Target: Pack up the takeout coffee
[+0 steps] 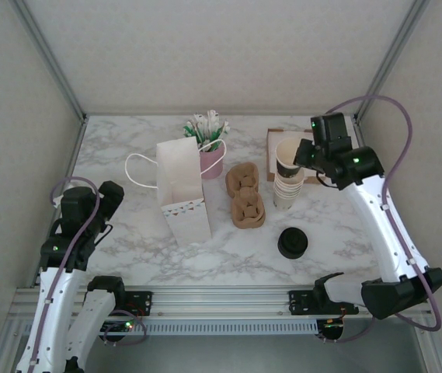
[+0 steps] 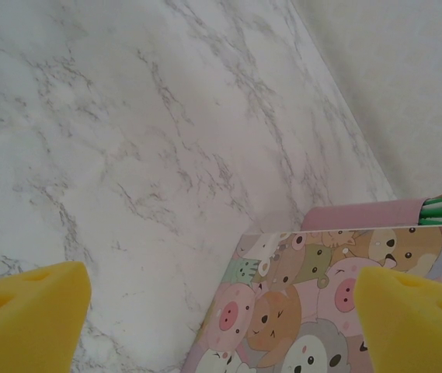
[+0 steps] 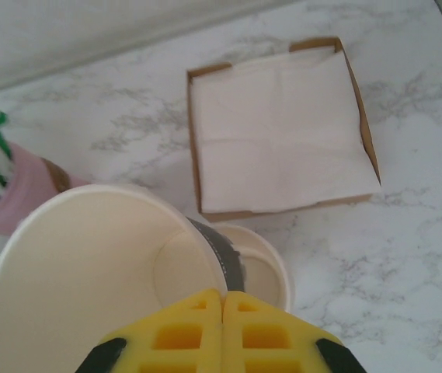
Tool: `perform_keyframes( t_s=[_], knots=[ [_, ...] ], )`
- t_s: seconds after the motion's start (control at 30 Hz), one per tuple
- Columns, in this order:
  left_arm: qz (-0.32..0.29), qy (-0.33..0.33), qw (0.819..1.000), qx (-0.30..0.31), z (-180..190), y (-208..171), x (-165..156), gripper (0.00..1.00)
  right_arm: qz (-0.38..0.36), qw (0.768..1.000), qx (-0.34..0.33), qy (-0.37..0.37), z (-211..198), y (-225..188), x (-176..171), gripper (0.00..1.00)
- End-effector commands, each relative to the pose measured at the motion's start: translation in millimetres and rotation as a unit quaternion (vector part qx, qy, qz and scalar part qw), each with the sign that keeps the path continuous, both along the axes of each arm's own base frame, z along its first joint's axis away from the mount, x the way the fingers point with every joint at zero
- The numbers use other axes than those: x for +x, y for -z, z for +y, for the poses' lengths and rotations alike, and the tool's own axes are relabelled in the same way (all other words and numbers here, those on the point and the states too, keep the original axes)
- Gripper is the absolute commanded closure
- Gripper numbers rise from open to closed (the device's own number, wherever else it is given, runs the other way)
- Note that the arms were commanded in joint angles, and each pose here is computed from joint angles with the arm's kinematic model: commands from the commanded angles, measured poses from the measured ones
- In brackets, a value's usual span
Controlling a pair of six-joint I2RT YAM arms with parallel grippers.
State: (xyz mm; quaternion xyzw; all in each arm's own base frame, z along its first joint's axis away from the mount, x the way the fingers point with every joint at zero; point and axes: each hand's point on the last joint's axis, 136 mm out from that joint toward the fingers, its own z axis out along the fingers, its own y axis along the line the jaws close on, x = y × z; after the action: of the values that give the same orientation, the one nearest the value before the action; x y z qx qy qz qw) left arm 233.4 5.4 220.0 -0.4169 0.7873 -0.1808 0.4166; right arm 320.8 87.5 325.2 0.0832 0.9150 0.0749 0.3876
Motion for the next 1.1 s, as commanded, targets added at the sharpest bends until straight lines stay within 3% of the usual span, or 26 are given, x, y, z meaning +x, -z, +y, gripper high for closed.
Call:
perform_keyframes(
  t_s=[0.0, 0.2, 0.4, 0.6, 1.07],
  knots=[
    [0.003, -0.018, 1.0, 0.001, 6, 6, -2, 0.12, -0.02, 0.999, 0.019, -0.045, 4, -38, -25, 1.0],
    [0.008, -0.024, 1.0, -0.007, 6, 11, -1, 0.12, -0.006, 0.99, 0.049, -0.13, 36, -56, -68, 1.0],
    [0.03, -0.023, 0.999, -0.004, 6, 21, -9, 0.13, 0.059, 0.977, 0.044, -0.202, 73, -11, -117, 1.0],
    [0.044, -0.015, 0.999, -0.004, 4, 28, -17, 0.15, 0.094, 0.966, 0.073, -0.228, 83, 34, -153, 1.0],
    [0.143, 0.063, 0.987, -0.045, -30, 81, -45, 0.19, 0.124, 0.953, 0.043, -0.274, 121, 133, -166, 1.0]
  ],
)
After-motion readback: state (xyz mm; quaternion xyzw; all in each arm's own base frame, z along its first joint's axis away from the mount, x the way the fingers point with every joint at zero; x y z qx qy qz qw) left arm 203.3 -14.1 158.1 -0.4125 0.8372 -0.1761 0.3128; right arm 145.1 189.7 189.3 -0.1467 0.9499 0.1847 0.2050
